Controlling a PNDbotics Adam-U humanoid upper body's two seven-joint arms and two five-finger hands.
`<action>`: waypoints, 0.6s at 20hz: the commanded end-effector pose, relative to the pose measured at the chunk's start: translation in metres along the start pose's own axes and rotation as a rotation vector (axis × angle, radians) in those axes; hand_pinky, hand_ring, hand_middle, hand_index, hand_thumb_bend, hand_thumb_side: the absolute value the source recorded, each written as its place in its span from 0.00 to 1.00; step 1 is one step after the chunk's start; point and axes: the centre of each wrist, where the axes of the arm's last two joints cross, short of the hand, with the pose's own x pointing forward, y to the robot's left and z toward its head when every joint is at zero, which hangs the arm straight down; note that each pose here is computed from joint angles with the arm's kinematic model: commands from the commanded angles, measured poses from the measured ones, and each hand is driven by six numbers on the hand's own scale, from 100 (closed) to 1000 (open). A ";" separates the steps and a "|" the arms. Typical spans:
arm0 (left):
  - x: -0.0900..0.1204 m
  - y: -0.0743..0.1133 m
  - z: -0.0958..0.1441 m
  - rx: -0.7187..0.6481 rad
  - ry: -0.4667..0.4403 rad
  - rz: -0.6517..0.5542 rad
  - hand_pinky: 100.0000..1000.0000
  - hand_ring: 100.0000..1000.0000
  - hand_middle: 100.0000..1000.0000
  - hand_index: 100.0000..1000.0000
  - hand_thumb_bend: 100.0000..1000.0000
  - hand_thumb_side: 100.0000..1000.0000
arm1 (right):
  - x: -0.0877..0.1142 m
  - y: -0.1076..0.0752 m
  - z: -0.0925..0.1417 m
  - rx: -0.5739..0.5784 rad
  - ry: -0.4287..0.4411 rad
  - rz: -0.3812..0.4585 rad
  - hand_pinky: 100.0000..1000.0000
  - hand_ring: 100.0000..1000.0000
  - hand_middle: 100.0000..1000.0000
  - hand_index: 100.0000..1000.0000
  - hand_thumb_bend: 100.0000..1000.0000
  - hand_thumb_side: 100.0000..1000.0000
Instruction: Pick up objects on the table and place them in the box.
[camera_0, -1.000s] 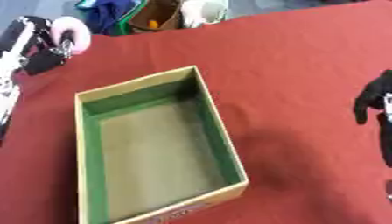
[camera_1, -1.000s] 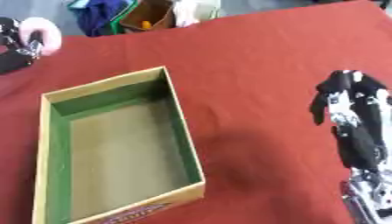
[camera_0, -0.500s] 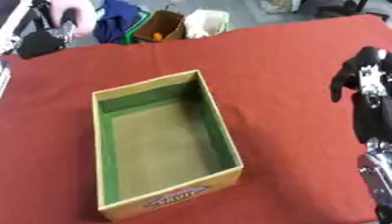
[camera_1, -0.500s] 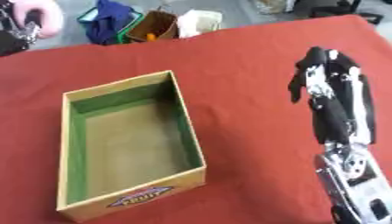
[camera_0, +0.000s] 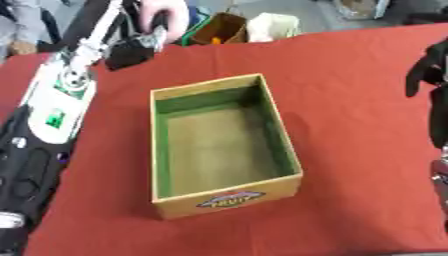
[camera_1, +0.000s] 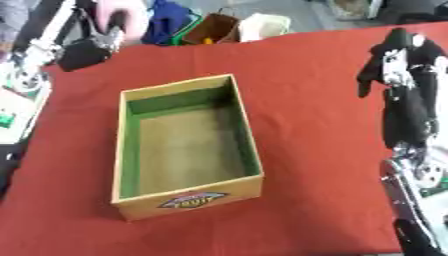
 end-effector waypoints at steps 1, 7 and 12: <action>0.019 -0.004 -0.003 0.006 -0.028 -0.005 0.20 0.35 0.41 0.48 0.00 0.34 | 0.007 -0.001 -0.004 0.007 -0.031 0.000 0.08 0.26 0.29 0.44 0.00 0.42; 0.023 -0.030 0.005 -0.111 -0.019 0.011 0.21 0.36 0.41 0.48 0.00 0.35 | 0.007 -0.002 -0.003 0.004 -0.028 0.010 0.08 0.26 0.29 0.44 0.00 0.42; 0.024 -0.044 0.008 -0.197 -0.027 0.022 0.21 0.36 0.41 0.48 0.00 0.35 | 0.006 -0.002 -0.002 0.002 -0.026 0.012 0.08 0.26 0.29 0.44 0.00 0.42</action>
